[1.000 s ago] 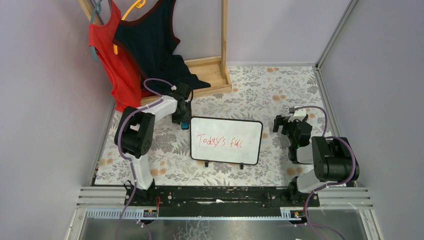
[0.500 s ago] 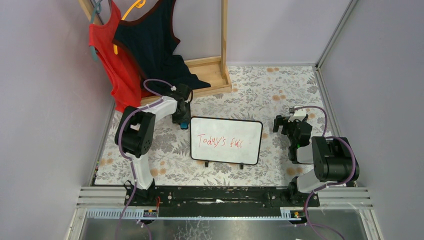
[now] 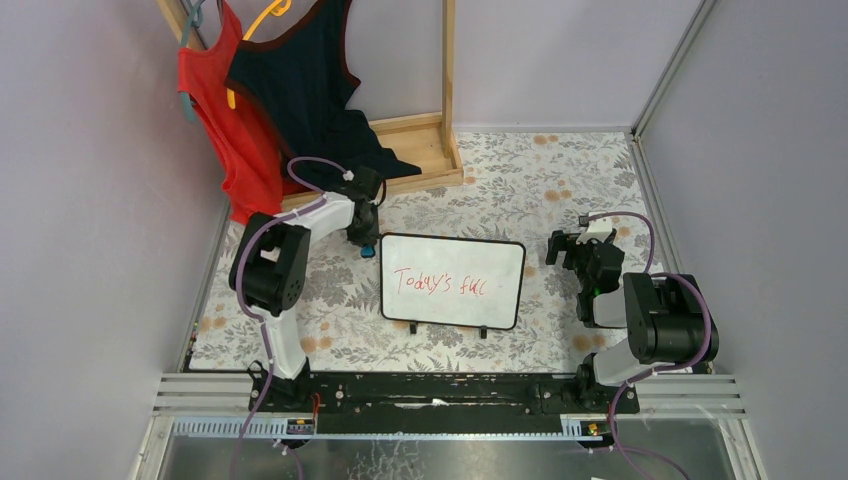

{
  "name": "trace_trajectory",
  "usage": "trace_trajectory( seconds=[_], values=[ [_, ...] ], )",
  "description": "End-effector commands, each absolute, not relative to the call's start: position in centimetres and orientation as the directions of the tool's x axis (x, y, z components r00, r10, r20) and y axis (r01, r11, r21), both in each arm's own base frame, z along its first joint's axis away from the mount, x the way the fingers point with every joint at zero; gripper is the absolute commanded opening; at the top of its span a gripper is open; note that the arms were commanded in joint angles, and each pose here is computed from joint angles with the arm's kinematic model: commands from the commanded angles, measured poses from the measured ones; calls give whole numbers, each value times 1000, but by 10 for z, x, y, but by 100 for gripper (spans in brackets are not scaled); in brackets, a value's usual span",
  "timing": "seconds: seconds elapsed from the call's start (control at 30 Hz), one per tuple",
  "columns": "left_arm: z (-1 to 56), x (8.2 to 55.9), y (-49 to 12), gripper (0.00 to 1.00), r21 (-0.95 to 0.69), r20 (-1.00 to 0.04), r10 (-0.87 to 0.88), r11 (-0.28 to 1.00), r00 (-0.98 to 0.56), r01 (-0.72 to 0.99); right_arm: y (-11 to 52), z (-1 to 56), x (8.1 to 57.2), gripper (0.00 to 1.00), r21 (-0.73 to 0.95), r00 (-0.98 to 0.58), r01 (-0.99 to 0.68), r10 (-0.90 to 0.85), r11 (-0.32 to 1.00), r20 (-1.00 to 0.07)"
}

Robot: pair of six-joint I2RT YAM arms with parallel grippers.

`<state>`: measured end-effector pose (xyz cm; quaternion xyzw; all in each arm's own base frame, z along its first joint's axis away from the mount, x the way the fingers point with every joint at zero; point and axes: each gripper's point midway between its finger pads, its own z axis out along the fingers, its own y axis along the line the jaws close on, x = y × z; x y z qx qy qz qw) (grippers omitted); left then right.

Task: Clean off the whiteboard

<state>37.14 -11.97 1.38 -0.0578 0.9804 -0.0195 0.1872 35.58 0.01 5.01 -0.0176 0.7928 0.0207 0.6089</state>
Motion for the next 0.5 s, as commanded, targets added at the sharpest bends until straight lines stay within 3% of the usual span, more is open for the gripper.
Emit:
trace_trajectory(
  seconds=[0.0, 0.47],
  values=[
    [41, 380, -111, 0, -54, -447, -126, 992, -886, -114, 1, 74, 368, 99, 10, -173, -64, -1, 998, -985],
    [149, 356, -104, 0, -210, -677, -206, 974, -707, -82, 1, 74, 368, 99, 8, -171, -63, -3, 998, -985]
  ],
)
